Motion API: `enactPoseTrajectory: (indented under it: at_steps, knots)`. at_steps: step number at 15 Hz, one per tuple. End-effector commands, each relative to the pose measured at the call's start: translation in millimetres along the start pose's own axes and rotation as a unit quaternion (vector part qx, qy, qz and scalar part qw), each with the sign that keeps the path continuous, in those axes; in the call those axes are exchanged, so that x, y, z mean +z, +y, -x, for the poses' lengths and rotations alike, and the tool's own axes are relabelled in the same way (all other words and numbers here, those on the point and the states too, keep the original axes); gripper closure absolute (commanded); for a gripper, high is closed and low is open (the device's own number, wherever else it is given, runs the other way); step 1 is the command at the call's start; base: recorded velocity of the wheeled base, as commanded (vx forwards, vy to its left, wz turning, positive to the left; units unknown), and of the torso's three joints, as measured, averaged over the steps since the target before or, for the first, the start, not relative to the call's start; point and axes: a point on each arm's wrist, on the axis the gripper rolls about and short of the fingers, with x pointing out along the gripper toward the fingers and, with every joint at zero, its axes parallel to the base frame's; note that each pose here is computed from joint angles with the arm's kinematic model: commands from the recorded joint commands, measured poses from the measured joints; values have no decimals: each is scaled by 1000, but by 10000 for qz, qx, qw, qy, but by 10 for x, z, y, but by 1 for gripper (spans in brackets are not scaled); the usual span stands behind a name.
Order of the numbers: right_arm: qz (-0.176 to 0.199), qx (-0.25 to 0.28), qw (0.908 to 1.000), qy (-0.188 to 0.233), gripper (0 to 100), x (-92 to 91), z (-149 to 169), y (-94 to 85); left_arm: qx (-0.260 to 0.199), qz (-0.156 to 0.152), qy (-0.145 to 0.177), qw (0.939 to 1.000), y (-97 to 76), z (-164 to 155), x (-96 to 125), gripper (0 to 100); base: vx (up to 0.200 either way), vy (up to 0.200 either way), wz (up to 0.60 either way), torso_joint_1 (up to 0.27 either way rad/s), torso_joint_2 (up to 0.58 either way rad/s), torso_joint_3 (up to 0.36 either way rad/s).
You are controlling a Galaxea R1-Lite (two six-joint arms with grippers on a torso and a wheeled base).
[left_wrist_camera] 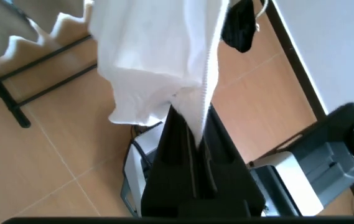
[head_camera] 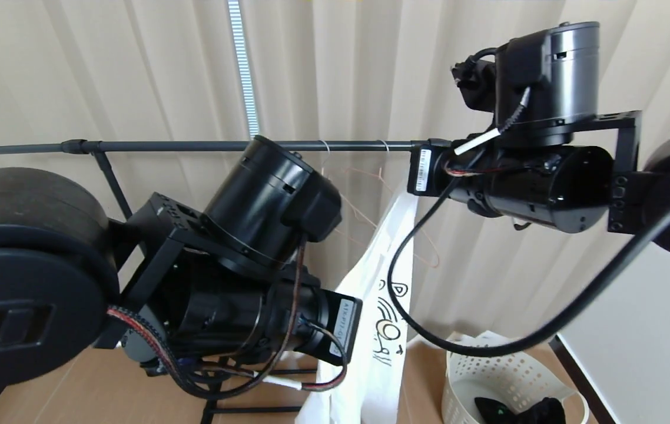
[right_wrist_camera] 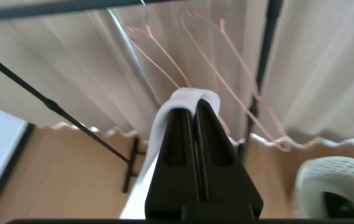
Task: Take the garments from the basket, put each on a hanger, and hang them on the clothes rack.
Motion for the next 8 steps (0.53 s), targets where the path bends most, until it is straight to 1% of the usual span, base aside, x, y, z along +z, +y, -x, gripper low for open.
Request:
enactPoseTrajectory:
  at_steps: [1, 2, 5, 6, 8]
  knots:
    - [433, -139, 9990, 44, 100, -6, 274, -243, 210, 198, -166, 9994, 223, 93, 48, 100, 0, 0, 0, 0, 0, 0]
    - [566, -159, 9983, 61, 100, -45, 298, -270, 216, 217, -199, 9993, 233, 85, 57, 100, 0, 0, 0, 0, 0, 0]
    - [595, -181, 9980, 83, 100, -73, 315, -290, 190, 208, -271, 9992, 229, 83, 70, 100, 0, 0, 0, 0, 0, 0]
    - [598, -181, 9980, 81, 100, -74, 317, -286, 193, 200, -263, 9993, 229, 83, 68, 0, 0, 0, 0, 0, 0, 0]
    - [593, -190, 9980, 59, 100, -64, 342, -301, 196, 100, -262, 9994, 233, 93, 60, 0, 0, 0, 0, 0, 0, 0]
